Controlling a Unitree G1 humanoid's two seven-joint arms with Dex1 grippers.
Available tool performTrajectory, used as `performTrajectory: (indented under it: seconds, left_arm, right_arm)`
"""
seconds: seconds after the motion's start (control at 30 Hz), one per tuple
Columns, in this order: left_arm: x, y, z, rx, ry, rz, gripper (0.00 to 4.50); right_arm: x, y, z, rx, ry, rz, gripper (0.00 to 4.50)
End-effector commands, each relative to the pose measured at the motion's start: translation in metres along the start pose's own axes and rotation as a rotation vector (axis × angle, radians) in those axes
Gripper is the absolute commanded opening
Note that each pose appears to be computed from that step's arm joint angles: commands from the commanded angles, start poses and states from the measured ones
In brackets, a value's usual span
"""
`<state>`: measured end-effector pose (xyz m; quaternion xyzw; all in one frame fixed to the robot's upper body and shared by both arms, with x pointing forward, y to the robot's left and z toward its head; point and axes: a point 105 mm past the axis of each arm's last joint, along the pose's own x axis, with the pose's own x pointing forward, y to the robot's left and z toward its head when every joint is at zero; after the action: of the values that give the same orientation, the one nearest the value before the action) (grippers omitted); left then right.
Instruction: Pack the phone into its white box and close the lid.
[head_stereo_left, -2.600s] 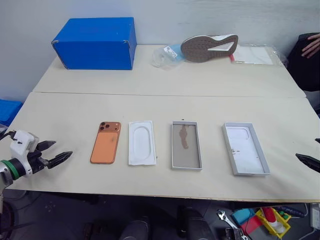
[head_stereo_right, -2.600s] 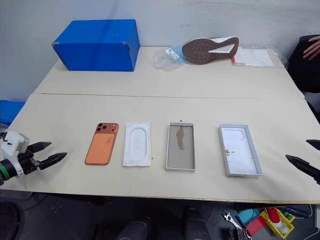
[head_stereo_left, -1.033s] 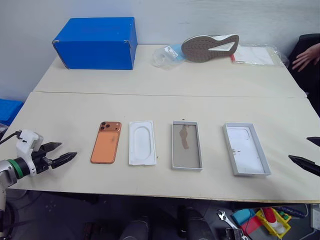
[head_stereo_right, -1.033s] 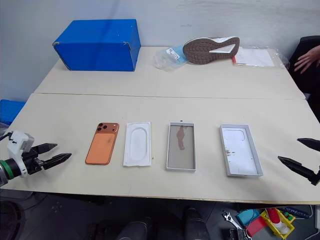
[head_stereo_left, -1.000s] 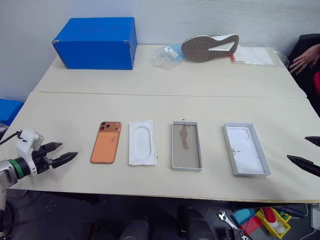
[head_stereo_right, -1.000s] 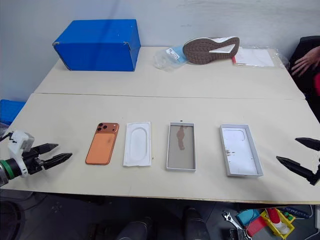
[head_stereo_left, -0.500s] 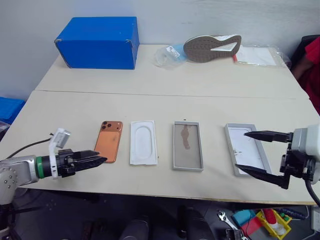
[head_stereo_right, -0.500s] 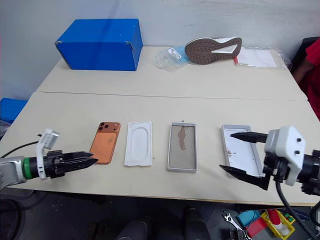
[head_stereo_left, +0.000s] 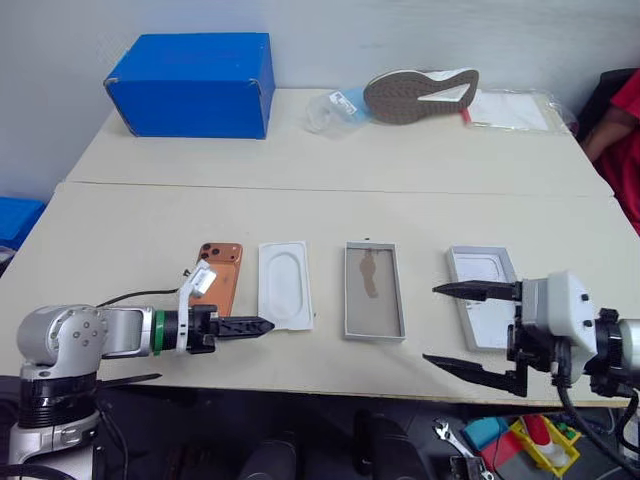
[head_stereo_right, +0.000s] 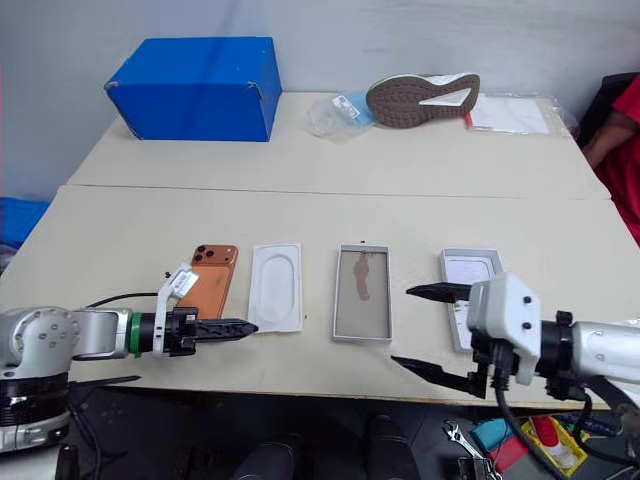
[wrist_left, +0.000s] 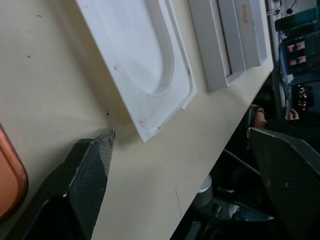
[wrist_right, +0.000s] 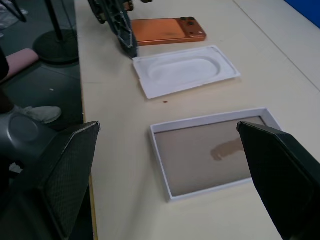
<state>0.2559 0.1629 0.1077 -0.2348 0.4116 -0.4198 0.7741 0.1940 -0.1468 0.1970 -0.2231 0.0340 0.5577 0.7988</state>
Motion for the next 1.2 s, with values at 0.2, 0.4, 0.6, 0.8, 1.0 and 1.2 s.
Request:
performTrajectory:
  seconds: [0.2, 0.4, 0.6, 0.8, 1.0, 1.2]
  left_arm:
    - [0.027, 0.003, 0.008, -0.075, 0.006, -0.024, 4.48]
    - [0.036, 0.001, 0.002, -0.107, 0.056, -0.052, 2.98]
    - [0.044, 0.001, -0.003, -0.125, 0.073, -0.060, 2.98]
    - [0.049, 0.000, -0.002, -0.158, 0.056, -0.087, 1.48]
    - [0.053, 0.001, 0.003, -0.200, 0.024, -0.106, 0.04]
    - [0.049, 0.004, 0.010, -0.225, -0.011, -0.109, 0.04]
  right_arm:
    - [0.013, 0.002, 0.005, -0.055, -0.030, 0.005, 4.50]
    - [0.014, 0.004, 0.002, -0.043, -0.026, -0.004, 4.50]
    - [0.014, 0.005, 0.000, -0.039, -0.017, -0.016, 4.50]
    - [0.012, 0.004, -0.001, -0.037, -0.013, -0.027, 4.50]
    - [0.011, 0.005, -0.002, -0.038, -0.005, -0.031, 4.50]
    - [0.010, 0.004, -0.004, -0.037, 0.003, -0.034, 4.50]
